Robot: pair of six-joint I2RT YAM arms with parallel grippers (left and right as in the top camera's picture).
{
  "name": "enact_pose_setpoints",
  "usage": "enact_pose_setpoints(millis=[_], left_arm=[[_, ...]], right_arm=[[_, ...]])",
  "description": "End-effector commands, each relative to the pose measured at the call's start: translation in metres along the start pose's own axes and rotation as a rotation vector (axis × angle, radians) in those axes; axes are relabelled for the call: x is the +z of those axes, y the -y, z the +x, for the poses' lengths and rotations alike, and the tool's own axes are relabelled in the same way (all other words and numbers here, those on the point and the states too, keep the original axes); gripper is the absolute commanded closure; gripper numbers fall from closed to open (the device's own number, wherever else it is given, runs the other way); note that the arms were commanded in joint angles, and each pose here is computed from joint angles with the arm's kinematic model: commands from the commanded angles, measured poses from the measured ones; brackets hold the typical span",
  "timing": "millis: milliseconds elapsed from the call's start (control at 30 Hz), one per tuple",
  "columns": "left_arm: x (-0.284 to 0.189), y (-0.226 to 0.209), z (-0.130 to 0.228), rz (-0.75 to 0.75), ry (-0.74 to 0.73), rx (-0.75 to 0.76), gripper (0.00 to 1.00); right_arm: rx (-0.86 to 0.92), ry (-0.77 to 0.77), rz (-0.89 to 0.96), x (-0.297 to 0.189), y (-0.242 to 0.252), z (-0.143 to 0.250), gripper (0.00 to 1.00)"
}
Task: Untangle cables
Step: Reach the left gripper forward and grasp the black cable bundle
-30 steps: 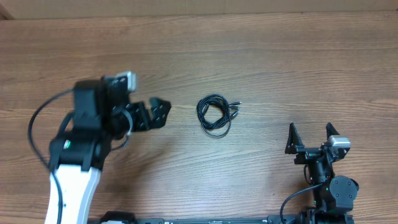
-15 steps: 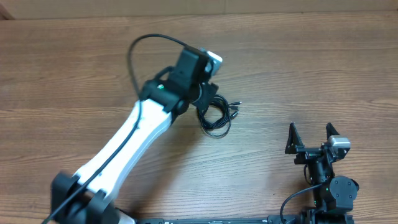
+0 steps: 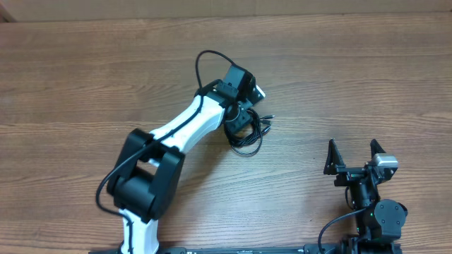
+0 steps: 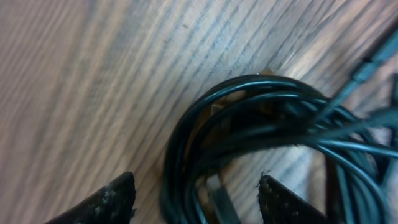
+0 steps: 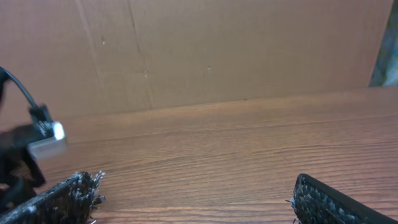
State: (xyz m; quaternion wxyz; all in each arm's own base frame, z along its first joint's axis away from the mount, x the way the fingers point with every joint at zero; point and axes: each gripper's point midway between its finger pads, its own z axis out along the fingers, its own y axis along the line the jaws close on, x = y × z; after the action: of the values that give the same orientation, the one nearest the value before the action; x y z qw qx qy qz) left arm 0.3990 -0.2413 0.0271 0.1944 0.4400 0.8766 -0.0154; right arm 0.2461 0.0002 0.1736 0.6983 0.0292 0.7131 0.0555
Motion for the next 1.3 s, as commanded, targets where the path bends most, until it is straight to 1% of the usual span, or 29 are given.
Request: enact_pose_setpoints(millis=[0,67,100,133,233,267,333,367,400,433,467,500,533,567,600,633,700,733,767,800,900,967,1033,1067,1133,1167,1233,1267], left_arm=[[0.023,0.006,0.002,0.034,-0.011,0.082,0.51],[0.030,0.006,0.008,0.033,-0.032,0.080,0.82],[0.030,0.003,0.012,0.019,-0.050,0.071,0.96],[0.030,0.000,0.014,0.002,-0.061,0.048,0.96],[0.018,-0.022,0.016,-0.133,-0.077,-0.143,0.96],[0.009,-0.030,0.015,-0.180,-0.070,-0.253,0.96],[-0.011,-0.033,0.019,-0.209,-0.069,-0.489,0.96],[-0.025,-0.031,0.025,-0.213,-0.081,-0.653,0.96],[-0.033,-0.029,0.031,-0.215,-0.095,-0.747,0.96],[-0.046,-0.026,0.041,-0.224,-0.122,-0.897,0.96],[-0.054,-0.023,0.048,-0.228,-0.142,-0.996,0.89],[-0.063,-0.018,0.055,-0.221,-0.163,-1.099,0.68],[-0.068,-0.011,0.058,-0.197,-0.183,-1.170,0.24],[-0.069,-0.008,0.057,-0.179,-0.188,-1.176,0.08],[-0.069,-0.007,0.057,-0.169,-0.193,-1.144,0.00],[-0.069,-0.009,0.057,-0.172,-0.195,-1.094,0.00],[-0.069,-0.013,0.059,-0.190,-0.199,-0.971,0.33],[-0.069,-0.016,0.060,-0.197,-0.201,-0.920,0.39],[-0.068,-0.016,0.060,-0.192,-0.206,-0.861,0.22],[-0.067,-0.015,0.061,-0.187,-0.213,-0.841,0.14],[-0.059,-0.009,0.073,-0.181,-0.256,-0.819,0.30],[-0.050,-0.005,0.081,-0.180,-0.278,-0.817,0.30],[-0.040,-0.001,0.090,-0.171,-0.292,-0.798,0.34],[-0.034,0.003,0.093,-0.151,-0.296,-0.769,0.39],[-0.026,0.012,0.097,-0.104,-0.302,-0.729,0.39],[-0.023,0.014,0.099,-0.098,-0.308,-0.725,0.45],[-0.019,0.015,0.102,-0.102,-0.313,-0.724,0.61],[-0.019,0.014,0.101,-0.103,-0.311,-0.724,0.62]], right_arm=[[-0.013,0.005,0.004,0.000,0.002,0.002,0.00],[-0.012,0.005,0.004,0.000,0.002,0.002,0.00],[-0.012,0.005,0.004,0.000,0.002,0.002,0.00],[-0.013,0.005,0.004,0.000,0.002,0.002,0.00],[-0.013,0.005,0.004,0.000,0.002,0.002,0.00],[-0.012,0.005,0.004,0.000,0.002,0.002,0.00],[-0.013,0.005,0.004,0.000,0.002,0.002,0.00],[-0.012,0.005,0.004,0.000,0.002,0.002,0.00],[-0.013,0.005,0.004,0.000,0.002,0.002,0.00],[-0.012,0.005,0.004,0.000,0.002,0.002,0.00],[-0.013,0.005,0.004,0.000,0.002,0.002,0.00],[-0.013,0.005,0.004,0.000,0.002,0.002,0.00],[-0.012,0.005,0.004,0.000,0.002,0.002,0.00],[-0.012,0.005,0.004,0.000,0.002,0.002,0.00],[-0.012,0.005,0.004,0.000,0.002,0.002,0.00],[-0.013,0.005,0.004,0.000,0.002,0.002,0.00],[-0.012,0.005,0.004,0.000,0.002,0.002,0.00],[-0.013,0.005,0.004,0.000,0.002,0.002,0.00],[-0.012,0.005,0.004,0.000,0.002,0.002,0.00],[-0.012,0.005,0.004,0.000,0.002,0.002,0.00],[-0.013,0.005,0.004,0.000,0.002,0.002,0.00],[-0.012,0.005,0.004,0.000,0.002,0.002,0.00],[-0.012,0.005,0.004,0.000,0.002,0.002,0.00],[-0.013,0.005,0.004,0.000,0.002,0.002,0.00],[-0.012,0.005,0.004,0.000,0.002,0.002,0.00],[-0.013,0.005,0.004,0.000,0.002,0.002,0.00],[-0.012,0.005,0.004,0.000,0.002,0.002,0.00],[-0.012,0.005,0.004,0.000,0.002,0.002,0.00]])
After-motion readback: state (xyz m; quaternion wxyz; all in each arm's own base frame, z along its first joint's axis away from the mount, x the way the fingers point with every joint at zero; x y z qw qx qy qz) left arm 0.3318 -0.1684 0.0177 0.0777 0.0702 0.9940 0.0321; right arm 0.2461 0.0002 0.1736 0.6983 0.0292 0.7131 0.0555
